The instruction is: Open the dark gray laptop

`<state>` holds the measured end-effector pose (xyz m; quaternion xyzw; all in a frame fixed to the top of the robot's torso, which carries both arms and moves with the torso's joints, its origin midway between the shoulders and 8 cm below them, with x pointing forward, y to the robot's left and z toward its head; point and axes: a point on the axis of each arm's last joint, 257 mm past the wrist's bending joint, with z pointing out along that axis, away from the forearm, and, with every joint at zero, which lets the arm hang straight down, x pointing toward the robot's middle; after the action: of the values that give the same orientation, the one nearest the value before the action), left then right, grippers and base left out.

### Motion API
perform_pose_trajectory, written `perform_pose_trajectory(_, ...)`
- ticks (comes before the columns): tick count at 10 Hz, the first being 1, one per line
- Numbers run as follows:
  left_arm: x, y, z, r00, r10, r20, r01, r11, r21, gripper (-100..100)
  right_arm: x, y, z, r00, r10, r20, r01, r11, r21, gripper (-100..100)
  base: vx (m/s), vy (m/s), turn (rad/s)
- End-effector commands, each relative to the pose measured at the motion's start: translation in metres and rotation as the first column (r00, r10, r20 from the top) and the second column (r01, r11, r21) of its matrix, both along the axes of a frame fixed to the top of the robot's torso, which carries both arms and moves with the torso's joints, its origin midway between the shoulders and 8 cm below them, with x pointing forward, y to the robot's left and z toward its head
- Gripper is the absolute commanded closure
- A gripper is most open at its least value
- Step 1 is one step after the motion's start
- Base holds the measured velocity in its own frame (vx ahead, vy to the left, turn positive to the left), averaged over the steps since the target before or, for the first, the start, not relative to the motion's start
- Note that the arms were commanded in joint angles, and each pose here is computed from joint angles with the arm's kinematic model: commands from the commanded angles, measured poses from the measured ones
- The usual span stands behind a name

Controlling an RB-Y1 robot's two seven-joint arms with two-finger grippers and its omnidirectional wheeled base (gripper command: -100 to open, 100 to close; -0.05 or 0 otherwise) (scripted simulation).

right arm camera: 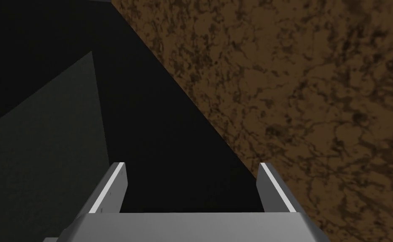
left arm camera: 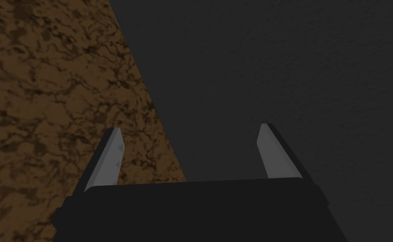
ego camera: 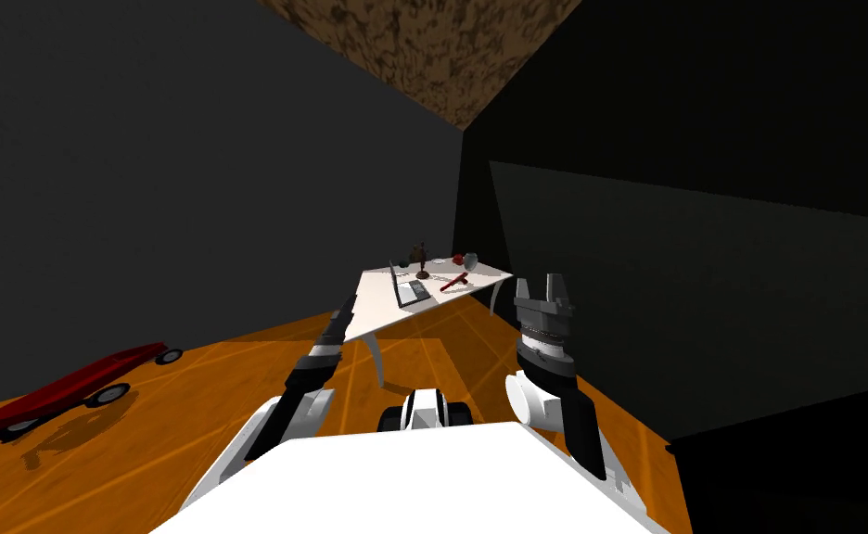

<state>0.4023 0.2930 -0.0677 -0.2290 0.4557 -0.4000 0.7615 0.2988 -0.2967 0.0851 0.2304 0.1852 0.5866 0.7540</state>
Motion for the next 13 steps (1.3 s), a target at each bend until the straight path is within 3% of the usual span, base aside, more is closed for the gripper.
perform_pose_trajectory(1,0.012,0.012,-0.030,0.9961,0.038,-0.080,-0.036,0.9990,0.025,-100,0.000,0.000,0.000,1.000,0.000,0.000,0.000,1.000,0.000,0,0.092,-0.112,0.019)
perform_pose_trajectory(4,0.020,0.020,-0.054,0.9876,0.066,-0.142,-0.059,0.9968,0.053,-100,0.000,0.000,0.000,1.000,0.000,0.000,0.000,1.000,0.000,0,0.067,-0.080,0.008)
perform_pose_trajectory(5,0.026,0.027,-0.071,0.9785,0.087,-0.187,-0.073,0.9942,0.079,-100,0.000,0.000,0.000,1.000,0.000,0.000,0.000,1.000,0.000,0,0.099,-0.113,0.010)
perform_pose_trajectory(7,0.031,0.035,-0.090,0.9656,0.111,-0.235,-0.086,0.9901,0.111,-100,0.000,0.000,0.000,1.000,0.000,0.000,0.000,1.000,0.000,0,0.113,-0.104,0.014)
perform_pose_trajectory(10,0.037,0.050,-0.122,0.9376,0.154,-0.312,-0.105,0.9805,0.166,-100,0.000,0.000,0.000,1.000,0.000,0.000,0.000,1.000,0.000,0,0.106,-0.101,0.012)
perform_pose_trajectory(13,0.041,0.068,-0.154,0.8995,0.202,-0.387,-0.121,0.9674,0.222,-100,0.000,0.000,0.000,1.000,0.000,0.000,0.000,1.000,0.000,0,0.087,-0.100,0.011)
